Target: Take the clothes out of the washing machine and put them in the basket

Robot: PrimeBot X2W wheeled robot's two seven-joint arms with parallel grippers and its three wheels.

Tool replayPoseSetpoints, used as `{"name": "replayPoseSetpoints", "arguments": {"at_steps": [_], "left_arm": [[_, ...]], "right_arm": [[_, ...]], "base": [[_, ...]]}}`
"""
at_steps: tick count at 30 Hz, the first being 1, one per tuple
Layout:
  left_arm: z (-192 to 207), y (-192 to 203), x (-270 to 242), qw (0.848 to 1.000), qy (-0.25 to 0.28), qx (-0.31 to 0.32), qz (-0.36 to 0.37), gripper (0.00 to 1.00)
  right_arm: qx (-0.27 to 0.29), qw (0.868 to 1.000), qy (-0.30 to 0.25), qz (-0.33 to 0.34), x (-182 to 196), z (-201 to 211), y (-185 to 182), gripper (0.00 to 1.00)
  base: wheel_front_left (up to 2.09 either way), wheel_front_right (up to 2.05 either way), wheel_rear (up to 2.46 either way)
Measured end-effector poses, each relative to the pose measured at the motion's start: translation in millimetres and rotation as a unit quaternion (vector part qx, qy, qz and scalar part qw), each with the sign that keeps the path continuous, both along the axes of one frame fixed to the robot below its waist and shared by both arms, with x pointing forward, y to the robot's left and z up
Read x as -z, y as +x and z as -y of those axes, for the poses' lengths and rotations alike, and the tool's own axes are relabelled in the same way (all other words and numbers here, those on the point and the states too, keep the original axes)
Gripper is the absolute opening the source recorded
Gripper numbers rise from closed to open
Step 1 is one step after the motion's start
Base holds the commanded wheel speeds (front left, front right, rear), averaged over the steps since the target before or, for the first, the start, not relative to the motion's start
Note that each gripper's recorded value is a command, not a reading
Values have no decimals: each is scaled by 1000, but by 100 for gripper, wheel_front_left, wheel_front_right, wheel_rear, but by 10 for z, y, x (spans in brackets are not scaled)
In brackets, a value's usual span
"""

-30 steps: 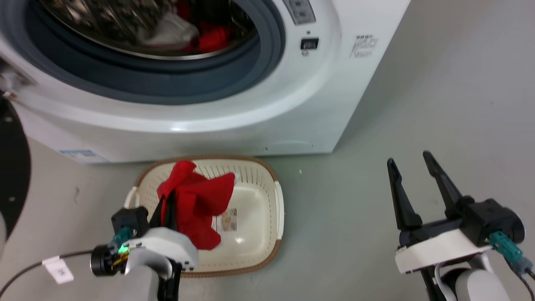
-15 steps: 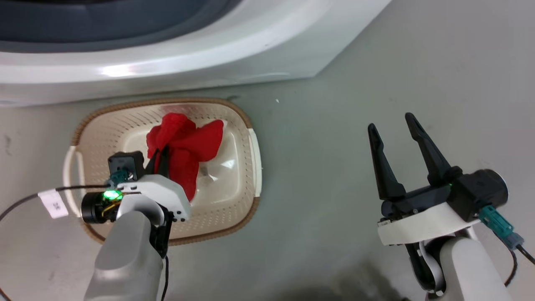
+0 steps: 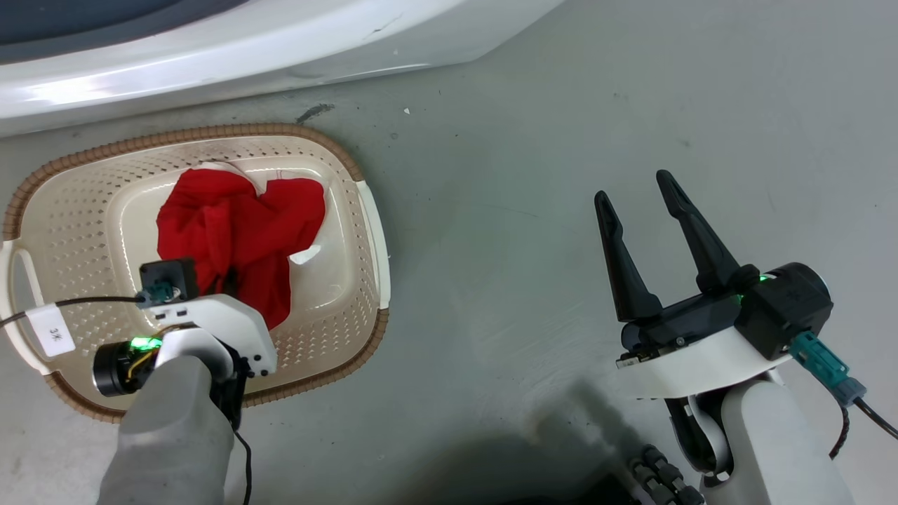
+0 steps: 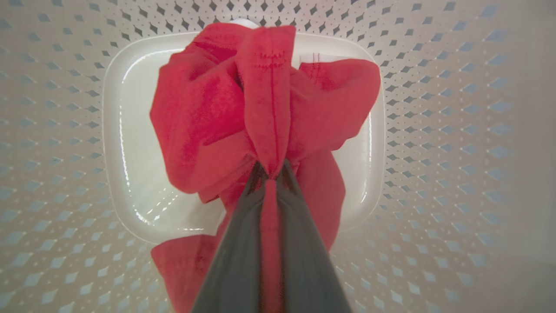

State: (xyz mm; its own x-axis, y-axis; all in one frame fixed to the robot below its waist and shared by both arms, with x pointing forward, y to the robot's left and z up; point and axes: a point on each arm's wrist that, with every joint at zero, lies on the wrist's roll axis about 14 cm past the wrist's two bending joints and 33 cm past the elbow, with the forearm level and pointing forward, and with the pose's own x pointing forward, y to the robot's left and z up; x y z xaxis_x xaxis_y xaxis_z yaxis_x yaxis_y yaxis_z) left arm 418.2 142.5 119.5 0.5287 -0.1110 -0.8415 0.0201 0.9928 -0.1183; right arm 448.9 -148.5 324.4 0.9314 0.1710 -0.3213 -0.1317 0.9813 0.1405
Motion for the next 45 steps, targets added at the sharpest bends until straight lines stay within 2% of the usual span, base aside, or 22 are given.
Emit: {"name": "replayPoseSetpoints", "arguments": {"at_steps": [4, 5, 6, 7, 8, 13, 14, 19, 30, 35, 45], "left_arm": [[-34, 25, 39, 1000, 5, 1, -11, 0], [-36, 34, 26, 1000, 4, 0, -11, 15], [-24, 30, 9, 1000, 2, 3, -12, 45], [-17, 21, -11, 1000, 1, 4, -13, 93], [-9, 21, -40, 1000, -1, 2, -12, 100], [18, 8, -263, 1000, -6, -3, 5, 100], [12, 46, -529, 999, -9, -9, 37, 100], [-11, 92, -939, 995, -15, -27, 98, 100], [-159, 5, -1846, 972, -15, -54, 226, 100], [-284, -12, -2234, 957, -9, -69, 283, 100], [-327, 146, -3071, 910, -9, -76, 406, 100]], "right_arm": [[0, 1000, -1, -6, 42, 1, -17, 100], [-1, 1000, 0, -4, 33, -9, -18, 100], [-3, 1000, 1, -3, 20, -17, -18, 100], [-3, 1000, 1, -1, 3, -23, -17, 100], [-4, 1000, 1, 1, -17, -28, -17, 100], [-8, 1000, -2, 21, -191, -46, -6, 100], [-9, 999, -6, 37, -375, -50, -38, 100], [-6, 998, -8, 61, -635, -44, -99, 100], [-5, 994, -11, 110, -1196, -54, -325, 100], [-8, 992, -11, 127, -1374, -79, -414, 100], [-18, 987, -8, 162, -1662, -153, -458, 100]], "base": [[0, 0, 0], [0, 0, 0], [0, 0, 0], [0, 0, 0], [0, 0, 0], [0, 0, 0], [0, 0, 0], [0, 0, 0], [0, 0, 0], [0, 0, 0], [0, 0, 0]]}}
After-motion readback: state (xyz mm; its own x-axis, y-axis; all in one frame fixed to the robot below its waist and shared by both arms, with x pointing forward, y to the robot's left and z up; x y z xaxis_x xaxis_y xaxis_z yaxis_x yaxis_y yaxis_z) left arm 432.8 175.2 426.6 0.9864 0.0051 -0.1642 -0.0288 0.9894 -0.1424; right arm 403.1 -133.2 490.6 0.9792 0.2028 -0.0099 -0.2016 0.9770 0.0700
